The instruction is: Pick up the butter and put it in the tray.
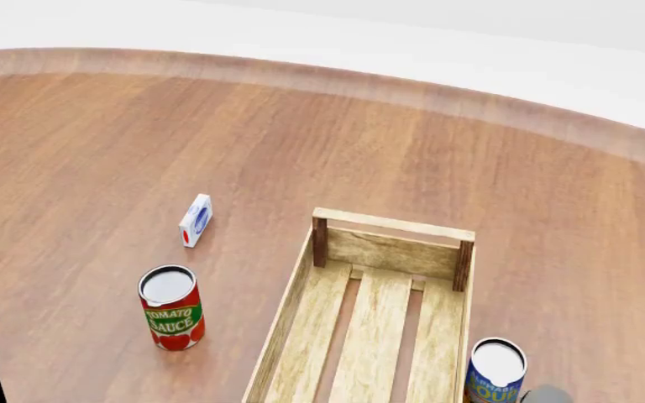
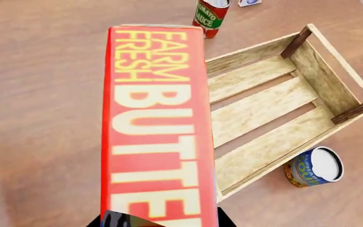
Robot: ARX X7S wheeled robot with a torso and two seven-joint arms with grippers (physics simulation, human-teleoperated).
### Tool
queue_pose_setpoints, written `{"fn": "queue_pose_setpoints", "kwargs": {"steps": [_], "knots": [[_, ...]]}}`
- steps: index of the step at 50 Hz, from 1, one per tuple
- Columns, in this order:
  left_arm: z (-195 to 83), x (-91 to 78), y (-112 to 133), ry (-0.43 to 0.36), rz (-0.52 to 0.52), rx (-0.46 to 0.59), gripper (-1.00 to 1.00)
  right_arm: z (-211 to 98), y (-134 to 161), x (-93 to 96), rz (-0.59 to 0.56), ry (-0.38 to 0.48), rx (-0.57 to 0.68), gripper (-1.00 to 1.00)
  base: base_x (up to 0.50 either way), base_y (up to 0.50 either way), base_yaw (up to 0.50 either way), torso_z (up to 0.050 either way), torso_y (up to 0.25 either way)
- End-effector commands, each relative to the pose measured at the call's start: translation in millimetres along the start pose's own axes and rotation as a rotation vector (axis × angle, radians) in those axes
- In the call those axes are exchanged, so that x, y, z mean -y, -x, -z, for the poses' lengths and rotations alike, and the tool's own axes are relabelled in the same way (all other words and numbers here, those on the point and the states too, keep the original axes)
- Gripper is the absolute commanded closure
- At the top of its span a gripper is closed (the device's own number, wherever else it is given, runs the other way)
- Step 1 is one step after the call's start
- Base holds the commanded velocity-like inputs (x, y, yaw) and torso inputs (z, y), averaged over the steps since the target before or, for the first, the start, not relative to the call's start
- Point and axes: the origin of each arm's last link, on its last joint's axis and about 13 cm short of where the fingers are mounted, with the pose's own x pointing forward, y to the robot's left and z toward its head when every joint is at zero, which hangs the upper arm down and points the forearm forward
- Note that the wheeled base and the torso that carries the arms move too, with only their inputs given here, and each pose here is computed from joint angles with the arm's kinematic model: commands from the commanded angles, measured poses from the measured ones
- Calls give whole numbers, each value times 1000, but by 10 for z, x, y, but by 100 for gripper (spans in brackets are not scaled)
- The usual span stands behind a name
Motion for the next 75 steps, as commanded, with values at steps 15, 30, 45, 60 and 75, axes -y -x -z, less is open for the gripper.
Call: {"fn": "queue_pose_setpoints", "kwargs": {"steps": [15, 30, 45, 60, 75], "knots": [[-21, -3, 0, 2, -3, 3, -100, -632, -213, 449, 313, -219, 188, 100, 0, 0, 0, 0, 1], [-33, -24, -15, 2, -12, 1, -100, -843, -601, 748, 425, -355, 187, 100, 0, 0, 0, 0, 1], [-9, -27, -25, 6, -15, -2, -100, -1010, -1029, 966, 479, -443, 197, 100, 0, 0, 0, 0, 1], [-22, -38, -28, 11, -26, -3, -100, -1155, -1421, 1086, 562, -553, 156, 100, 0, 0, 0, 0, 1], [-31, -51, -30, 18, -28, -1, -100, -1309, -1795, 991, 592, -672, 92, 100, 0, 0, 0, 1, 1]]}}
